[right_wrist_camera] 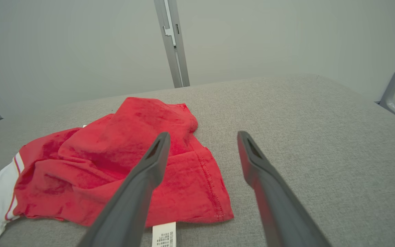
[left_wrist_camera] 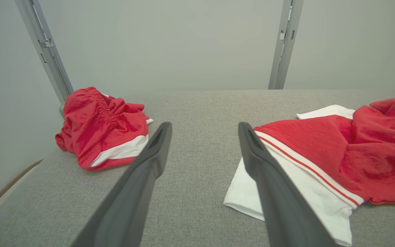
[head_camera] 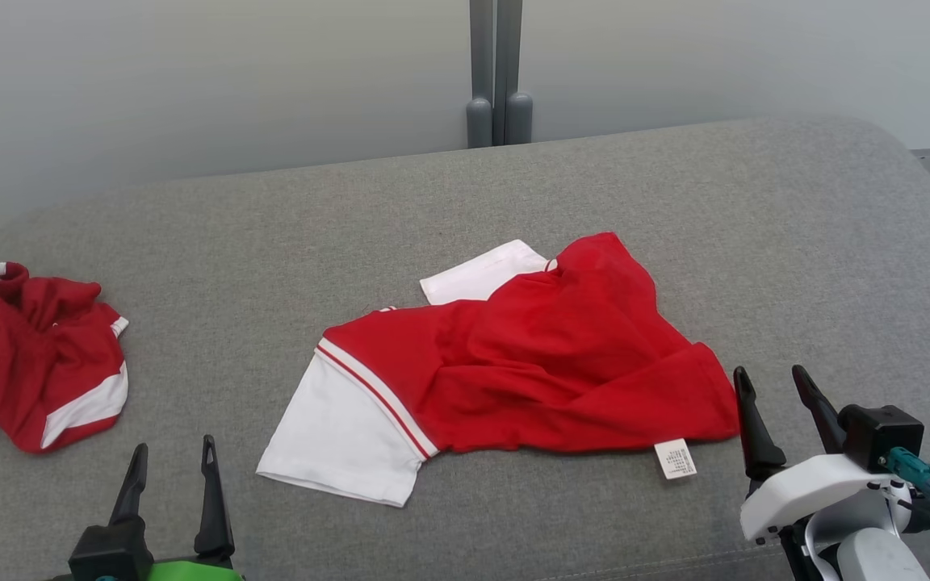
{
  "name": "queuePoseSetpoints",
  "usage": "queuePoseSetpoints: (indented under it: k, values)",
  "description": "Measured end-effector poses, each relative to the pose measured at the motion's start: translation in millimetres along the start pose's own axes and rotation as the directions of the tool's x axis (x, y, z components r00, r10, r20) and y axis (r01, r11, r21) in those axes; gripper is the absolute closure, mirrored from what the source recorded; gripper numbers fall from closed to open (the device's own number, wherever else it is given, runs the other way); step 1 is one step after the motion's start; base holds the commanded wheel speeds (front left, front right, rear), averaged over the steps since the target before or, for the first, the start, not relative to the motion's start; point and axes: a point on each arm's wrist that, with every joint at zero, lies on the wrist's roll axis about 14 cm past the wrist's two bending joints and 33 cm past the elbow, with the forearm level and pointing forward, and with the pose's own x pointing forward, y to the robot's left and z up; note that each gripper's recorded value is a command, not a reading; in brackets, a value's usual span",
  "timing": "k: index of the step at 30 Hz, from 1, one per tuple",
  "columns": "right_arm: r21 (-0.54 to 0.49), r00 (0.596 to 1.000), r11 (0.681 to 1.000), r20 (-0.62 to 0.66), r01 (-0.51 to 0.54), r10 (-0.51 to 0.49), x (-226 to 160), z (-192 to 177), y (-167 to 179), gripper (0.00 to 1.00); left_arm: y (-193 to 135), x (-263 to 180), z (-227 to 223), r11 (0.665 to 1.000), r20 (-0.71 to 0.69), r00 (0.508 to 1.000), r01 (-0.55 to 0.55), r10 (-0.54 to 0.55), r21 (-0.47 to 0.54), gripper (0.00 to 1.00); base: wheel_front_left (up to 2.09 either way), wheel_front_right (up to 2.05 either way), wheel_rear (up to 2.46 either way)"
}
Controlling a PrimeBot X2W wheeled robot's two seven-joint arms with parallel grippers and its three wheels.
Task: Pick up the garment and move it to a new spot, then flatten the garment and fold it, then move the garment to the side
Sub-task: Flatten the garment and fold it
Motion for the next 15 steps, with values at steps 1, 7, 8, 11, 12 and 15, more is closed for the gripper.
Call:
queuePoseSetpoints:
  k: [1, 7, 8, 11, 12, 15]
  values:
    - [0.000, 1.000, 1.000, -0.001, 0.000, 0.000, 0.1, -0.2, -0.1, 0.00, -0.5, -0.1, -0.6, 1.000, -0.002, 1.000, 0.001, -0.001, -0.001, 0.00, 0.00, 0.00, 0.00]
    - [-0.001, 0.999, 1.000, -0.037, 0.003, -0.003, -1.0, -7.3, -1.3, 0.00, -8.3, 1.1, -6.9, 0.999, -0.022, 0.999, 0.037, -0.038, -0.028, 0.00, 0.00, 0.00, 0.00]
    - [-0.001, 0.999, 1.000, -0.048, 0.002, -0.002, -1.1, -9.6, -1.1, 0.00, -10.8, 2.3, -7.8, 0.998, -0.024, 0.999, 0.046, -0.047, -0.035, 0.00, 0.00, 0.00, 0.00]
    - [0.001, 0.995, 1.000, -0.101, 0.002, -0.002, -2.3, -21.4, -1.9, 0.00, -18.8, 2.4, -20.0, 0.995, -0.070, 0.994, 0.076, -0.080, -0.064, 0.00, 0.00, 0.00, 0.00]
    - [0.001, 0.993, 1.000, -0.122, 0.003, -0.003, -2.4, -26.0, -2.9, 0.00, -20.8, 2.4, -25.0, 0.994, -0.088, 0.992, 0.085, -0.091, -0.068, 0.00, 0.00, 0.00, 0.00]
    - [-0.018, 0.984, 1.000, -0.178, 0.004, -0.007, -1.8, -38.9, -9.0, 0.00, -26.1, 4.8, -41.5, 0.990, -0.145, 0.983, 0.101, -0.115, -0.098, 0.00, 0.00, 0.00, 0.00]
